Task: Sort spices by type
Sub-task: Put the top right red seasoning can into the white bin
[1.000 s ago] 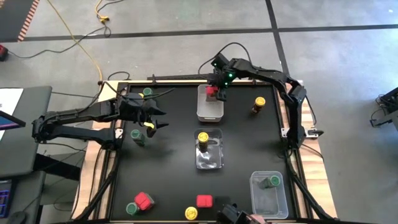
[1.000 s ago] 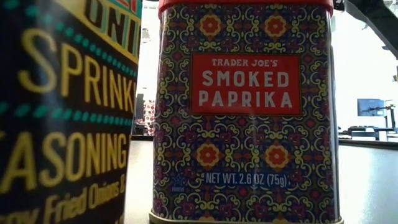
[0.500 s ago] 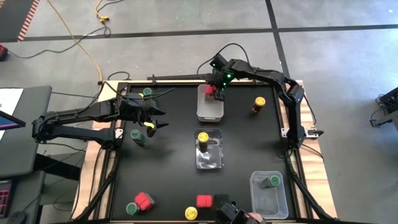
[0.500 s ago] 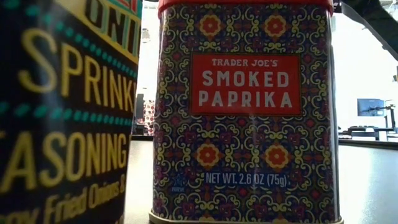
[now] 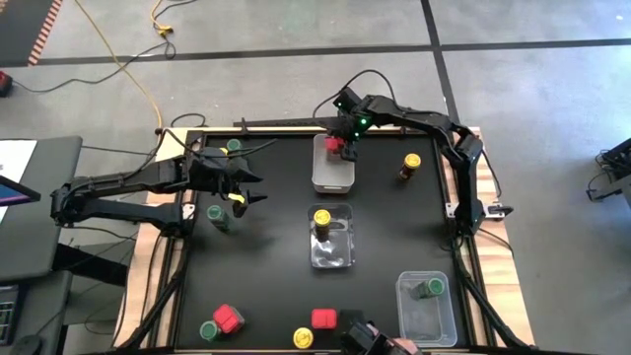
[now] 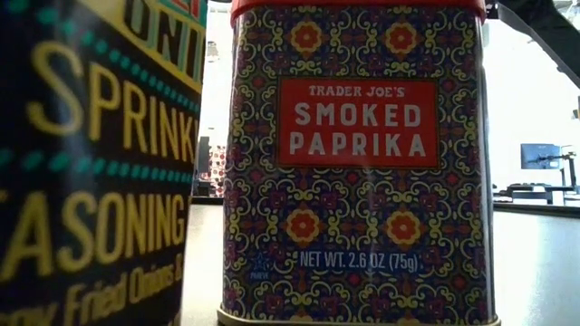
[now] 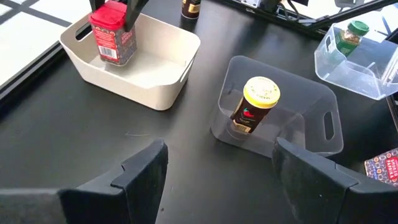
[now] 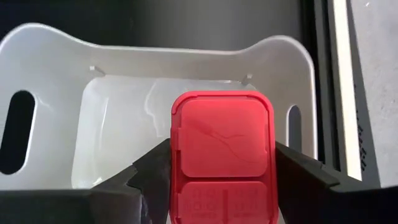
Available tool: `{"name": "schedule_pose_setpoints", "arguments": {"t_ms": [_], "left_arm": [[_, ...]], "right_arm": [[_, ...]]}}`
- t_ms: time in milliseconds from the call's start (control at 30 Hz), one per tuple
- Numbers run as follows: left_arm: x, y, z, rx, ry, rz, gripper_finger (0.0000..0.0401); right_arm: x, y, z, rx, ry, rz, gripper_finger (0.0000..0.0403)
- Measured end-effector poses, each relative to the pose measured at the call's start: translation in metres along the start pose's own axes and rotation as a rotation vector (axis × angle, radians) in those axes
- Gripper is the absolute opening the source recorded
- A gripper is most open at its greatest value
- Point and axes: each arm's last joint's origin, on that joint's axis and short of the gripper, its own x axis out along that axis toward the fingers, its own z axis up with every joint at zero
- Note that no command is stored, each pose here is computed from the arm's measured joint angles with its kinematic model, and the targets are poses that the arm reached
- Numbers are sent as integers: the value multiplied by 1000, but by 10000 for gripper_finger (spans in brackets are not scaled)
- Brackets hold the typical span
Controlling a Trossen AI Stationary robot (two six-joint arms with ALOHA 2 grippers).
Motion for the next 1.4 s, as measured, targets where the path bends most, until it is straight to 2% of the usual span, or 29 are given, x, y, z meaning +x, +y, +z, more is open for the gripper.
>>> {"name": "schedule_pose_setpoints", "arguments": {"t_ms": [200,500,633,933,1400], "left_arm": [[0,0,0,0,0,0,276],[0,0,0,0,1,0,276],[0,0,0,0,1,-1,276],[0,0,0,-3,4,0,276],[0,0,-1,-4,5,0,276]], "right_arm": [[0,-1,0,22,-6,-5,250],[5,-1,7,-14,-54,-31,250],[13,0,1,9,-4,-1,251],[21,-2,-2,17,21,-11,251],[19,-8,-4,24,9,-28,251]]}}
